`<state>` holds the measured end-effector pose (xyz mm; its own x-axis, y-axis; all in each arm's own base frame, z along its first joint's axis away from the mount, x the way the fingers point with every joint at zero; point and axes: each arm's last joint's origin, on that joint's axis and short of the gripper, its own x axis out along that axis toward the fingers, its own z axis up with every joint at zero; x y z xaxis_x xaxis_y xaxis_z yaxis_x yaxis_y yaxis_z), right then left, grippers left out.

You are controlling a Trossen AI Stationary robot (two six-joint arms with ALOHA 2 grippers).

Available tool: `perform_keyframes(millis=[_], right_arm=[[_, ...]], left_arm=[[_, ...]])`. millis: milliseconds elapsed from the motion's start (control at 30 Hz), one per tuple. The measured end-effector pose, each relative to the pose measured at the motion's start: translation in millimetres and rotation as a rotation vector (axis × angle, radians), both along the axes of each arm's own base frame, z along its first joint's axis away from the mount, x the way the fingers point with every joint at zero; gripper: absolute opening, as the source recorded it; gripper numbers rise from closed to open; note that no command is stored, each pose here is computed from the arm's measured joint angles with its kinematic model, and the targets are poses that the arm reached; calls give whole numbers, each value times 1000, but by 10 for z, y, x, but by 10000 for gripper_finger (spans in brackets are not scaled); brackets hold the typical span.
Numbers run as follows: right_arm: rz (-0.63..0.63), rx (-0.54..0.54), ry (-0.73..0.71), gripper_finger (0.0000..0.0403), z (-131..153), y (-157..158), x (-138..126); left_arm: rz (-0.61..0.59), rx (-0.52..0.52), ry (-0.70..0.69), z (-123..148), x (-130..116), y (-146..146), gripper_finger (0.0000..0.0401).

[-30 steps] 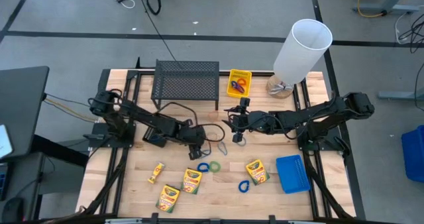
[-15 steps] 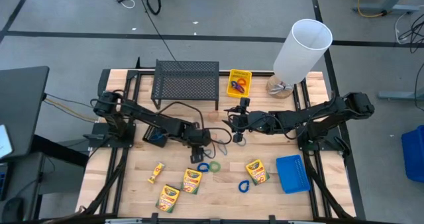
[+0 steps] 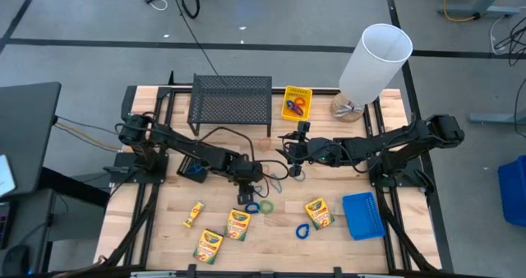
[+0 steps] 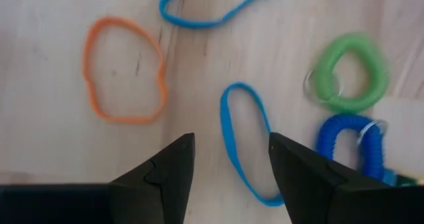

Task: Pick & Place Office Desk Supplies
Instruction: Put the bottom left blue rubber band into the black bin

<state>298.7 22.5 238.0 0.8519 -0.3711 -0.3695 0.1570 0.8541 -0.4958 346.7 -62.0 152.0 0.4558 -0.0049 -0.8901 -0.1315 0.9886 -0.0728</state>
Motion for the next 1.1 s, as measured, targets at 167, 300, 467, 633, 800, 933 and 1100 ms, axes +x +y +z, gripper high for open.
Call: perform_keyframes(millis=[167, 300, 467, 633, 800, 933, 1100], right_arm=[[0, 0, 0, 212, 0, 0, 0], [0, 0, 0, 212, 0, 1, 0], [0, 0, 0, 212, 0, 0, 0], [0, 0, 0, 212, 0, 0, 0], [0, 0, 0, 212, 0, 0, 0], [0, 0, 0, 212, 0, 0, 0], [0, 0, 0, 212, 0, 1, 0]], left_arm=[[1, 2, 59, -186, 11, -29, 200], [2, -2, 60, -194, 14, -29, 200], [8, 7, 59, -195, 14, -27, 183], [39, 43, 49, -197, 19, -12, 114], [44, 52, 50, -200, 19, -6, 23], [34, 61, 49, -199, 20, -5, 5], [28, 80, 48, -191, 9, -31, 4]])
